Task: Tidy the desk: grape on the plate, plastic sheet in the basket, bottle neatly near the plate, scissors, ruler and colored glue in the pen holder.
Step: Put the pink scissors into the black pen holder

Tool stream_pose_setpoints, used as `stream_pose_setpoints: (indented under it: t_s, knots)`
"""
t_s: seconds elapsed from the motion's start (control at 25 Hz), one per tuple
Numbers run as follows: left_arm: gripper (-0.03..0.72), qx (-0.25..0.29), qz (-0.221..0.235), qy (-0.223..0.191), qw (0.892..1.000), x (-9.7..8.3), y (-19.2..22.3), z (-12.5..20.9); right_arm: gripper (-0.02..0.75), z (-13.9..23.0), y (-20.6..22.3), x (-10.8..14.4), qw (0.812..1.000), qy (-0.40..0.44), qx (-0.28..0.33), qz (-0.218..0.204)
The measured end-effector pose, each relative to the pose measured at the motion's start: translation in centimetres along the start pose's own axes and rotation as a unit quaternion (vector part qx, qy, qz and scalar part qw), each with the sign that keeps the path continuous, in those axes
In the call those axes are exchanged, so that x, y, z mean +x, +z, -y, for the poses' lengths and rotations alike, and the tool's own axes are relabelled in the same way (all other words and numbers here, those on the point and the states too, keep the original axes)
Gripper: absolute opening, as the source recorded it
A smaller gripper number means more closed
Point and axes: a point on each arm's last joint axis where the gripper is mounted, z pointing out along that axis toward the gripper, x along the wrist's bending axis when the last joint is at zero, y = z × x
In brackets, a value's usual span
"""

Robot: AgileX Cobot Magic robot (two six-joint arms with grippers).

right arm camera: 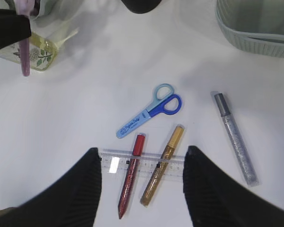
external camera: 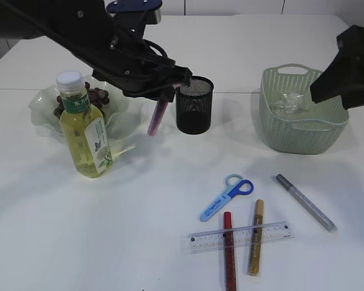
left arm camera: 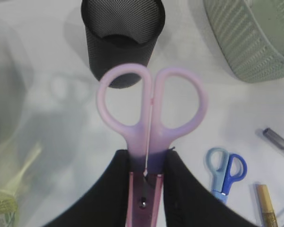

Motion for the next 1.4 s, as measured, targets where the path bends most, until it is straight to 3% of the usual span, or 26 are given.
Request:
stream_pose_setpoints:
  t_s: [0.92, 1.4]
  knots:
    - [0.135, -0.125, 0.043, 0.0, 0.991, -0.8, 0.1, -2.2, 0.438, 0.1, 0.0, -0.2, 1.0, -0.009, 0.007, 0.009]
    - [0.135, -0.143, 0.05, 0.0, 0.988, -0.8, 1.9, -2.1, 0.438, 0.2, 0.0, -0.2, 1.0, -0.011, 0.01, 0.011]
